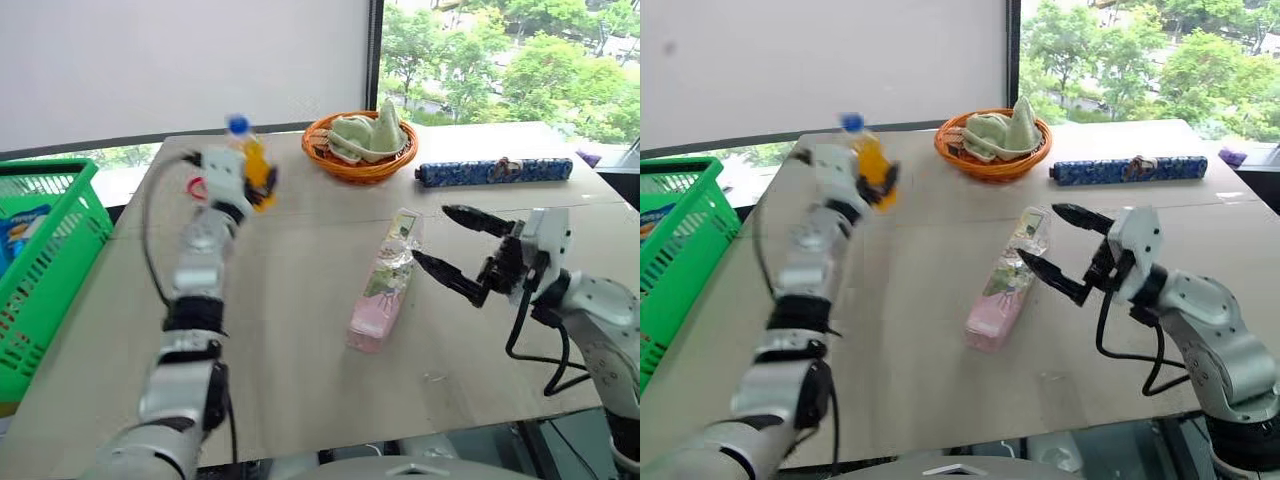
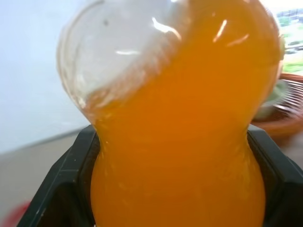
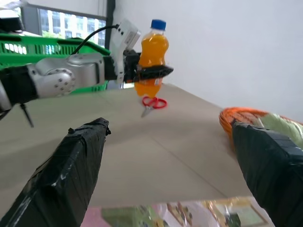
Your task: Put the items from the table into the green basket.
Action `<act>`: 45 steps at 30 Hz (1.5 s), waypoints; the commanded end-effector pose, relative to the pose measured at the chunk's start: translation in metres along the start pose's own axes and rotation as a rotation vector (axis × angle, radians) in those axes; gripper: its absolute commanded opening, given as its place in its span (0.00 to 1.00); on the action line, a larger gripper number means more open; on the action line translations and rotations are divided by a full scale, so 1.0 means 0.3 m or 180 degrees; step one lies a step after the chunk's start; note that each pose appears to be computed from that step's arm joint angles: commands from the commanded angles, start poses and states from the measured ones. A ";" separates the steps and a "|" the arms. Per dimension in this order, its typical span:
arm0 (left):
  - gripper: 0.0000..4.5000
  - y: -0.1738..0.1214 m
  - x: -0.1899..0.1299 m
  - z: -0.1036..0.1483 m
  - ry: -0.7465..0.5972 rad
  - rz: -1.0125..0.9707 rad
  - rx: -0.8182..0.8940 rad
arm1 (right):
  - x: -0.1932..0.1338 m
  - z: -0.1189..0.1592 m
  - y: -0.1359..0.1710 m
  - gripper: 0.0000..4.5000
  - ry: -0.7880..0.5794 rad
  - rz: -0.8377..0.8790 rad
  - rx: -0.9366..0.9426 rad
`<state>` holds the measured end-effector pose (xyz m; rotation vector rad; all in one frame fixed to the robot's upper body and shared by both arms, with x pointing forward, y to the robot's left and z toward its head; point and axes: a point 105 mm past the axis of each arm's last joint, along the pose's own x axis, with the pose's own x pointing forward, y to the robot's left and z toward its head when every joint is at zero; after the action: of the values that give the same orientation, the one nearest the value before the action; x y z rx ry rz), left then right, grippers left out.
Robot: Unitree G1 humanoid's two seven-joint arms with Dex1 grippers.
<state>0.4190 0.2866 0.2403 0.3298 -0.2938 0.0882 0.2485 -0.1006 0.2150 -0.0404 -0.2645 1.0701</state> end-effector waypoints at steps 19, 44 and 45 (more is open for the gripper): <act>0.69 0.875 -0.441 -0.068 0.0943 0.2903 0.0738 | -0.016 0.065 0.050 1.00 -0.0277 0.0521 0.0280; 0.99 -0.497 -0.365 -0.063 0.1135 -0.3285 -0.0810 | -0.305 -0.191 -0.136 1.00 0.1271 -0.0328 0.0057; 0.99 -0.547 -0.395 -0.061 0.1224 -0.3406 -0.0908 | -0.325 -0.201 -0.138 1.00 0.1321 -0.0381 0.0090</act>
<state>0.3420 0.1541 0.1271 0.1497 0.2829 -0.8681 0.2546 -0.1905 0.1316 -0.1605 0.1677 0.9411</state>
